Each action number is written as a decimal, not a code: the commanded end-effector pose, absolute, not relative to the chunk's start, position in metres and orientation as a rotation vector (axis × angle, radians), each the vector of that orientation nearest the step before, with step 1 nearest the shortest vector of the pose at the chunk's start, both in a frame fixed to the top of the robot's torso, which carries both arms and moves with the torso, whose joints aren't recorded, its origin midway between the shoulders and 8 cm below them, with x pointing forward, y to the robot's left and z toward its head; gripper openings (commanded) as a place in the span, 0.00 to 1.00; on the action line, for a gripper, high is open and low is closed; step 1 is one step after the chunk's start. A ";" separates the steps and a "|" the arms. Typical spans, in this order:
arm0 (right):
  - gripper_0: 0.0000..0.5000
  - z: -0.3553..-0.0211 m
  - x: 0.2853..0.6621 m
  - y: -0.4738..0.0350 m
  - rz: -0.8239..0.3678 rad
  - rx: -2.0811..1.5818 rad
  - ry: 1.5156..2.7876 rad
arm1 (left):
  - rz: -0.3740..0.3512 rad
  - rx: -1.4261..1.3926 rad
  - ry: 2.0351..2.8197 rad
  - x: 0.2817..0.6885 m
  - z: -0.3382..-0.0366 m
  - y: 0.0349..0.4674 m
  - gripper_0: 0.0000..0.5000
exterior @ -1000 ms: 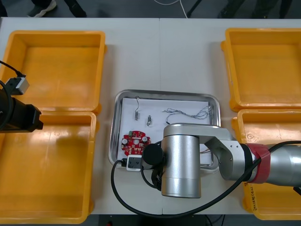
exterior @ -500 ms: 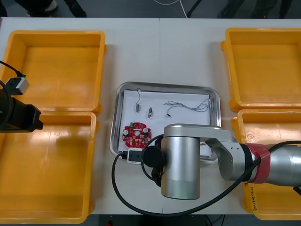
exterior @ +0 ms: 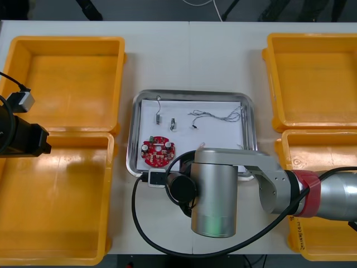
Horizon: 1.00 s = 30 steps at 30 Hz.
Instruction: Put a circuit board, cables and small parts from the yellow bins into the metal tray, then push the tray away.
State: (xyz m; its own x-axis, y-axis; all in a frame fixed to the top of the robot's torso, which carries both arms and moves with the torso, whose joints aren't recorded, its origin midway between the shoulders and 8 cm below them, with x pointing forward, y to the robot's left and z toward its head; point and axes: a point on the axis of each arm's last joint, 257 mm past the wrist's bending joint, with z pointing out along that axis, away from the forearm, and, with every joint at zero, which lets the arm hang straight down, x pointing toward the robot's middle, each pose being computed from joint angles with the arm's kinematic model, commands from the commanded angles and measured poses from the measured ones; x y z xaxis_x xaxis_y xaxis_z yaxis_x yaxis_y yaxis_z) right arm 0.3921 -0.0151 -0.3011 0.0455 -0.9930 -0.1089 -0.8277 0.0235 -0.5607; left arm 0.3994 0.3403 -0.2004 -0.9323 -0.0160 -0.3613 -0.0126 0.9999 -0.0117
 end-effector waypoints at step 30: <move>0.00 -0.259 0.469 -0.024 -0.611 -1.771 1.717 | -0.017 0.083 2.743 0.398 -0.195 0.338 1.00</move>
State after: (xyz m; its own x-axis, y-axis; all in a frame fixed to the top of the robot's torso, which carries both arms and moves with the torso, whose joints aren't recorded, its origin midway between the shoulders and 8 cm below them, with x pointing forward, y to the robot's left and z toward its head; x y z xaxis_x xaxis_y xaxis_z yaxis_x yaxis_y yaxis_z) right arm 0.4468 -0.0322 -0.2846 0.0470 -0.9962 -0.0726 -0.7572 0.0119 -0.6531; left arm 0.3994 0.3402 -0.2004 -0.9323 -0.0160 -0.3614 -0.0126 0.9999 -0.0118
